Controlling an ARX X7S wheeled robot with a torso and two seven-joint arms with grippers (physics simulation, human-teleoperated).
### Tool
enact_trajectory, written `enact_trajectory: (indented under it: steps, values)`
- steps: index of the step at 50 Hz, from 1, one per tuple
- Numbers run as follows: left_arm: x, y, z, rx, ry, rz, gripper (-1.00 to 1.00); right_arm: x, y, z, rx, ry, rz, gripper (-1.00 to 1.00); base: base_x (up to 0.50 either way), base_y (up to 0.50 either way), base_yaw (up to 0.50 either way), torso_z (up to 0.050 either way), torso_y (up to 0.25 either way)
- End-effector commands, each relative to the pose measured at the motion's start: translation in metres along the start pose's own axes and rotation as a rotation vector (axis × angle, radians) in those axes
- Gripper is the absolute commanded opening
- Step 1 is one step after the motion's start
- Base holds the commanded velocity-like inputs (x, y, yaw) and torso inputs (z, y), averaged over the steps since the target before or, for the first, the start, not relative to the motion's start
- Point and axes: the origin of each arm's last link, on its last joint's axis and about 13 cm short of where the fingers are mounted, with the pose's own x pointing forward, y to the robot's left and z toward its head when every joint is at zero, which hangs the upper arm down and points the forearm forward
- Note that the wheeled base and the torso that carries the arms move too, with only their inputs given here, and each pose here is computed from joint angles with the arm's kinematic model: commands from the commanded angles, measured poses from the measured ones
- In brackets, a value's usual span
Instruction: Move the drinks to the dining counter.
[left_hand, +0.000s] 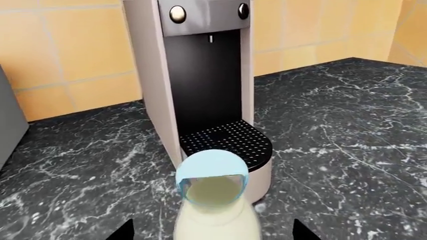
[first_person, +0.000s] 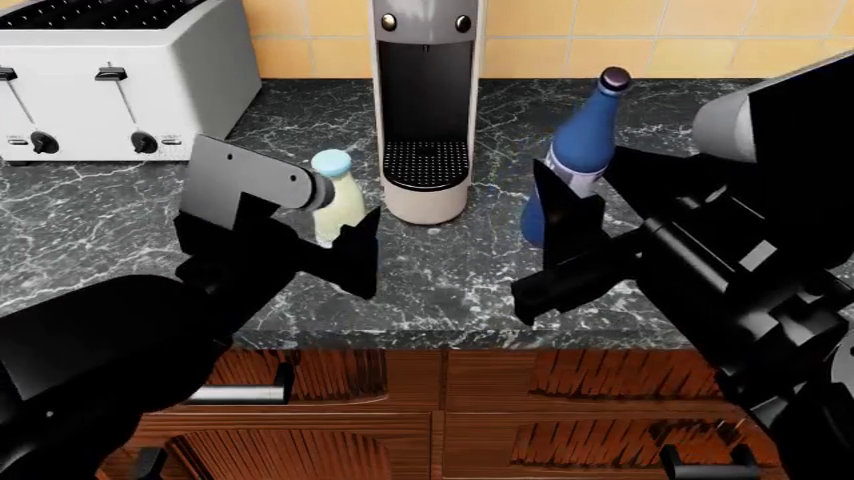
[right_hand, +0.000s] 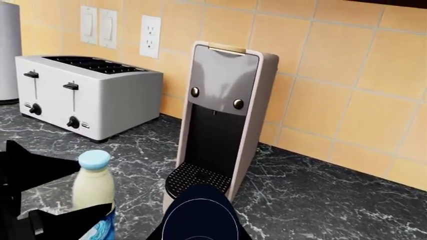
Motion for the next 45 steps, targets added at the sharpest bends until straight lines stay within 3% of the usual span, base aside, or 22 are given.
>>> enact_trajectory:
  steps: [1,14,15,29,41,45]
  values:
    - [0.004,0.000,-0.003,0.005,0.036,-0.038,1.00,-0.002,-0.001,0.001,-0.003,-0.015,-0.008,-1.00,0.00,0.00,0.00,0.000,0.000]
    - [0.008,0.005,-0.004,0.004,0.029,0.001,1.00,-0.002,-0.001,0.000,-0.006,-0.012,-0.001,-1.00,0.00,0.00,0.00,0.000,0.001]
    - [0.008,0.006,-0.005,0.011,0.031,0.016,-1.00,-0.002,-0.001,0.000,-0.004,-0.012,-0.002,-1.00,0.00,0.00,0.00,0.000,0.000]
    - [0.001,0.003,0.001,0.008,0.001,0.019,-1.00,-0.001,-0.002,0.000,0.000,-0.015,-0.024,-1.00,0.00,0.00,0.00,0.000,0.000]
    - [-0.030,-0.013,0.045,0.011,-0.234,0.125,-1.00,-0.001,-0.006,0.000,0.107,-0.038,-0.053,-1.00,0.00,0.00,0.00,0.000,0.002]
    - [-0.039,-0.018,0.053,0.034,-0.271,0.130,-1.00,-0.004,-0.004,-0.003,0.048,-0.066,-0.087,-1.00,0.00,0.00,0.00,0.000,0.000]
